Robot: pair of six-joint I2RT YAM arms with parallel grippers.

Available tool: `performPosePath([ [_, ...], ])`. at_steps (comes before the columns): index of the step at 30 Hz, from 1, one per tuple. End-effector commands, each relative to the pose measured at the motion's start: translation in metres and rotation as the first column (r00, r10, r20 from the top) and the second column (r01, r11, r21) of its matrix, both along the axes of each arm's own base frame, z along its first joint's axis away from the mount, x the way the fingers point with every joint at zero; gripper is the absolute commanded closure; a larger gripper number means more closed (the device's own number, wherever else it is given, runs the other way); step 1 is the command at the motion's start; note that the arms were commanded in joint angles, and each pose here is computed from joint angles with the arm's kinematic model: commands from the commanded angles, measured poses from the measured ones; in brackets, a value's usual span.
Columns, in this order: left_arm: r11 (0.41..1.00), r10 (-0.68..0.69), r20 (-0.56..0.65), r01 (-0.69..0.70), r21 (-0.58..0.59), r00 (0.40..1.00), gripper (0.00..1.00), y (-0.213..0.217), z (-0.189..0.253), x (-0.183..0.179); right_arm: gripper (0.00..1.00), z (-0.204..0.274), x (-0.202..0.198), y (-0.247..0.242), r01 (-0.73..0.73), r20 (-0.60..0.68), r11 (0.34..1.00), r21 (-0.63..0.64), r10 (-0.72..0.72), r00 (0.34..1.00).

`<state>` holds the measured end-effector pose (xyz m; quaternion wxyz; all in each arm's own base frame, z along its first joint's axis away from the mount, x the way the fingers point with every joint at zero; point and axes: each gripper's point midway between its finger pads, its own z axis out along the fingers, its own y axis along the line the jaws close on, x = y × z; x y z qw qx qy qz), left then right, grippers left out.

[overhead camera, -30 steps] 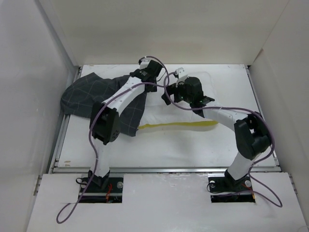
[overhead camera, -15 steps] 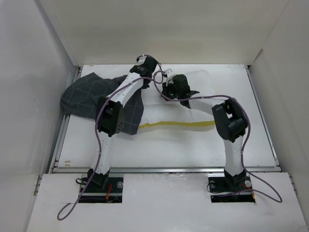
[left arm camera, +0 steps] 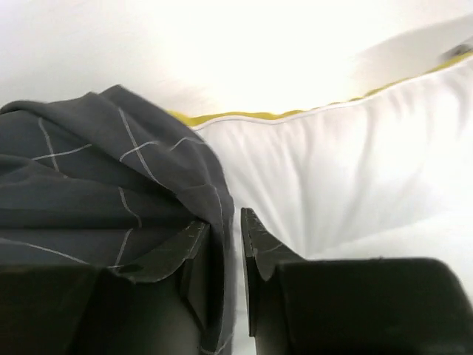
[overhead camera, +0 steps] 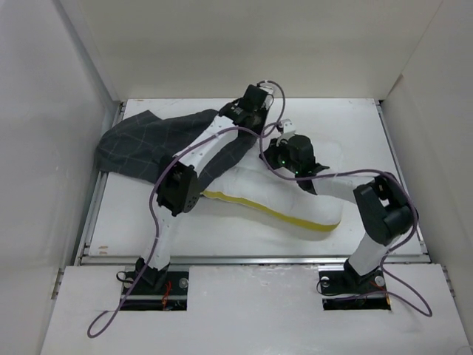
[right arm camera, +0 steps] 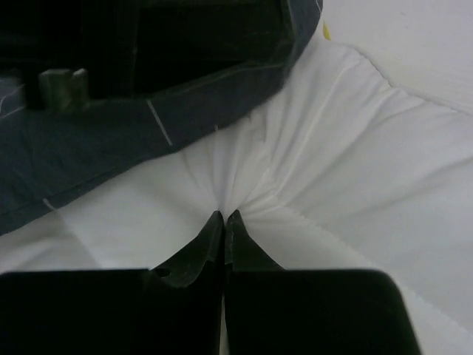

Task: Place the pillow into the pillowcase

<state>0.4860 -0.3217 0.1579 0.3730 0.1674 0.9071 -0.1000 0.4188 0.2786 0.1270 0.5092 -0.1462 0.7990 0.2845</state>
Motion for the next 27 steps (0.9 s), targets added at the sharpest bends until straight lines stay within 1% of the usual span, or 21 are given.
performPosePath([
  [1, 0.919, -0.316, 0.189, 0.349, -0.181, 0.93, 0.83, -0.085, 0.099, -0.053, 1.0, 0.104, -0.005, 0.009, 0.004, 0.23, 0.961, 0.275, -0.07, 0.971],
  [2, 0.916, -0.331, 0.176, 0.36, -0.176, 0.927, 0.81, -0.09, 0.093, -0.06, 1.0, 0.101, -0.005, -0.001, 0.062, 0.208, 0.955, 0.291, -0.126, 0.97],
  [3, 0.914, -0.344, 0.16, 0.369, -0.17, 0.925, 0.78, -0.092, 0.09, -0.069, 1.0, 0.088, 0.001, -0.024, 0.202, 0.17, 0.935, 0.291, -0.258, 0.951],
  [5, 0.917, -0.356, 0.098, 0.368, -0.152, 0.929, 0.68, -0.091, 0.067, -0.088, 1.0, 0.085, 0.007, -0.054, 0.368, 0.102, 0.874, 0.317, -0.417, 0.903],
  [6, 0.924, -0.341, 0.063, 0.347, -0.163, 0.938, 0.62, -0.088, 0.058, -0.093, 1.0, 0.075, 0.01, -0.065, 0.439, 0.066, 0.848, 0.296, -0.476, 0.877],
  [7, 0.931, -0.323, 0.046, 0.326, -0.166, 0.945, 0.58, -0.084, 0.052, -0.096, 1.0, 0.055, 0.013, -0.089, 0.557, 0.018, 0.799, 0.228, -0.575, 0.818],
  [8, 0.932, -0.312, 0.044, 0.315, -0.18, 0.949, 0.33, -0.08, 0.056, -0.101, 1.0, 0.053, 0.016, -0.098, 0.581, 0.011, 0.786, 0.21, -0.597, 0.802],
  [9, 0.943, -0.293, 0.006, 0.29, -0.161, 0.956, 0.17, -0.072, 0.035, -0.106, 0.93, 0.047, 0.015, -0.103, 0.594, 0.0, 0.783, 0.186, -0.604, 0.797],
  [10, 0.961, -0.231, -0.007, 0.227, -0.158, 0.973, 0.03, -0.063, 0.032, -0.106, 0.72, 0.047, 0.016, -0.102, 0.595, -0.005, 0.784, 0.176, -0.604, 0.797],
  [11, 0.967, -0.204, -0.01, 0.2, -0.156, 0.979, 0.0, -0.055, 0.033, -0.105, 0.58, 0.043, 0.015, -0.105, 0.593, -0.008, 0.791, 0.153, -0.599, 0.801],
  [13, 0.977, -0.144, 0.019, 0.145, -0.153, 0.989, 0.0, -0.037, 0.05, -0.11, 0.35, 0.039, 0.011, -0.103, 0.576, -0.018, 0.808, 0.127, -0.578, 0.816],
  [14, 0.982, -0.099, 0.033, 0.104, -0.16, 0.994, 0.0, -0.029, 0.058, -0.111, 0.29, 0.034, 0.007, -0.104, 0.565, -0.019, 0.821, 0.089, -0.565, 0.825],
  [15, 0.981, -0.038, 0.111, 0.059, -0.185, 0.993, 0.0, -0.013, 0.093, -0.113, 0.24, 0.038, 0.004, -0.106, 0.562, -0.013, 0.824, 0.076, -0.563, 0.827],
  [17, 0.981, 0.032, 0.144, -0.004, -0.192, 0.989, 0.0, 0.01, 0.101, -0.121, 0.2, 0.045, -0.001, -0.106, 0.527, 0.017, 0.848, 0.05, -0.528, 0.849],
  [18, 0.976, 0.116, 0.165, -0.082, -0.201, 0.979, 0.0, 0.03, 0.109, -0.12, 0.18, 0.048, -0.01, -0.106, 0.516, 0.02, 0.856, 0.032, -0.517, 0.856],
  [21, 0.942, 0.265, 0.196, -0.21, -0.263, 0.944, 0.0, 0.082, 0.13, -0.141, 0.16, 0.057, -0.03, -0.099, 0.407, 0.115, 0.912, -0.051, -0.399, 0.91],
  [22, 0.905, 0.328, 0.193, -0.249, -0.346, 0.925, 0.0, 0.1, 0.149, -0.155, 0.0, 0.077, -0.041, -0.094, 0.315, 0.215, 0.944, -0.103, -0.288, 0.933],
  [23, 0.897, 0.361, 0.16, -0.295, -0.328, 0.919, 0.0, 0.115, 0.125, -0.164, 0.0, 0.084, -0.051, -0.085, 0.264, 0.246, 0.958, -0.114, -0.23, 0.942],
  [24, 0.875, 0.412, 0.144, -0.346, -0.34, 0.9, 0.0, 0.13, 0.119, -0.171, 0.0, 0.087, -0.068, -0.062, 0.139, 0.263, 0.98, -0.143, -0.098, 0.96],
  [26, 0.837, 0.476, 0.107, -0.413, -0.359, 0.873, 0.0, 0.157, 0.097, -0.194, 0.0, 0.084, -0.091, -0.044, 0.001, 0.28, 0.966, -0.257, 0.074, 0.957],
  [27, 0.797, 0.521, 0.065, -0.458, -0.394, 0.851, 0.0, 0.164, 0.088, -0.199, 0.0, 0.08, -0.11, -0.023, -0.123, 0.272, 0.953, -0.278, 0.2, 0.941],
])
